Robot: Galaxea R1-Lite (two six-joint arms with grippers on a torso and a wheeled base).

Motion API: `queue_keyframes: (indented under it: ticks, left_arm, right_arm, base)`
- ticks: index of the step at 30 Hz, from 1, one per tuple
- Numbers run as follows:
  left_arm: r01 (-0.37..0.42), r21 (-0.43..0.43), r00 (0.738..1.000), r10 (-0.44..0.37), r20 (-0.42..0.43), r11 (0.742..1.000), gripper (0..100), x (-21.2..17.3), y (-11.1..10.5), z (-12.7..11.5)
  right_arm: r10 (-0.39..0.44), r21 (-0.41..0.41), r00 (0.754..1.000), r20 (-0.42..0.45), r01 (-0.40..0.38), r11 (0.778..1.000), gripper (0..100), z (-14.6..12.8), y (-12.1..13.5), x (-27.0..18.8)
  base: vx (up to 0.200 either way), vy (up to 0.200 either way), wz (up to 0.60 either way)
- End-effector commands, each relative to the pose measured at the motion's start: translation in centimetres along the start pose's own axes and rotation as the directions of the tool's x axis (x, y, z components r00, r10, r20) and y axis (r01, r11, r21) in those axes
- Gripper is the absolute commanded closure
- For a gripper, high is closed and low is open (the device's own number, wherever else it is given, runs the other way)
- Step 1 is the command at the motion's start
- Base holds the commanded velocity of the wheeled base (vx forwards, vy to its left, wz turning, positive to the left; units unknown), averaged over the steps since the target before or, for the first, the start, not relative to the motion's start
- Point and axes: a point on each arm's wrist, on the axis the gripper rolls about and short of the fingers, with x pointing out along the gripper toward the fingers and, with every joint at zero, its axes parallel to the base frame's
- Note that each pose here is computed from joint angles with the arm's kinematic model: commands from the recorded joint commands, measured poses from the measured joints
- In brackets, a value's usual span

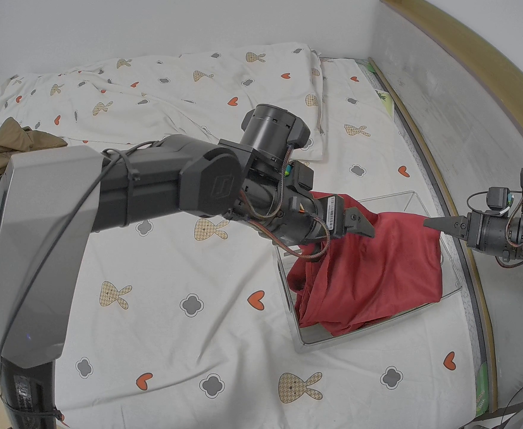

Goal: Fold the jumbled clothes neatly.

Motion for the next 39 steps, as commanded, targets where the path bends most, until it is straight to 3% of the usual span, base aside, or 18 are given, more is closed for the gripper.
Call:
queue_keyframes:
  ticks: [1,11,26,33,36,37,39]
  left_arm:
    - [-0.004,0.008,1.0,0.004,0.029,1.0,0,-1.2,-0.5,0.4]
    - [-0.009,0.022,0.995,0.007,0.102,1.0,0,-4.2,-1.7,1.5]
    - [0.016,0.035,0.991,-0.021,0.131,0.999,0,-5.8,-2.9,1.7]
    - [-0.008,0.002,1.0,0.008,0.011,1.0,0,0.6,-0.5,-0.2]
    - [-0.01,-0.001,1.0,0.01,0.001,1.0,0,1.1,-0.3,-0.4]
    - [-0.041,-0.027,0.996,0.038,-0.074,0.999,0,4.6,1.6,-2.0]
    - [-0.066,-0.05,0.991,0.059,-0.123,0.997,0,6.6,3.1,-3.1]
  right_arm:
    - [0.002,-0.014,1.0,0.03,-0.001,1.0,0,0.1,0.5,-1.1]
    - [0.01,-0.029,0.998,0.056,-0.008,1.0,0,0.3,1.1,-2.0]
    - [0.02,-0.027,0.999,0.04,-0.019,0.999,0,-0.1,1.2,-1.8]
    - [0.11,-0.015,0.994,-0.02,-0.11,0.994,0,-0.8,3.1,-0.3]
    - [0.121,-0.006,0.992,-0.026,-0.121,0.993,0,-0.8,3.4,-0.1]
    - [0.168,0.026,0.984,-0.066,-0.167,0.986,0,-1.4,4.5,0.7]
    - [0.169,0.044,0.979,-0.114,-0.164,0.985,0,-2.1,4.4,2.0]
  base:
    - [0.0,0.0,0.0]
    - [0.0,0.0,0.0]
    - [0.0,0.0,0.0]
    - [0.0,0.0,0.0]
    - [0.0,0.0,0.0]
    - [0.0,0.0,0.0]
    - [0.0,0.0,0.0]
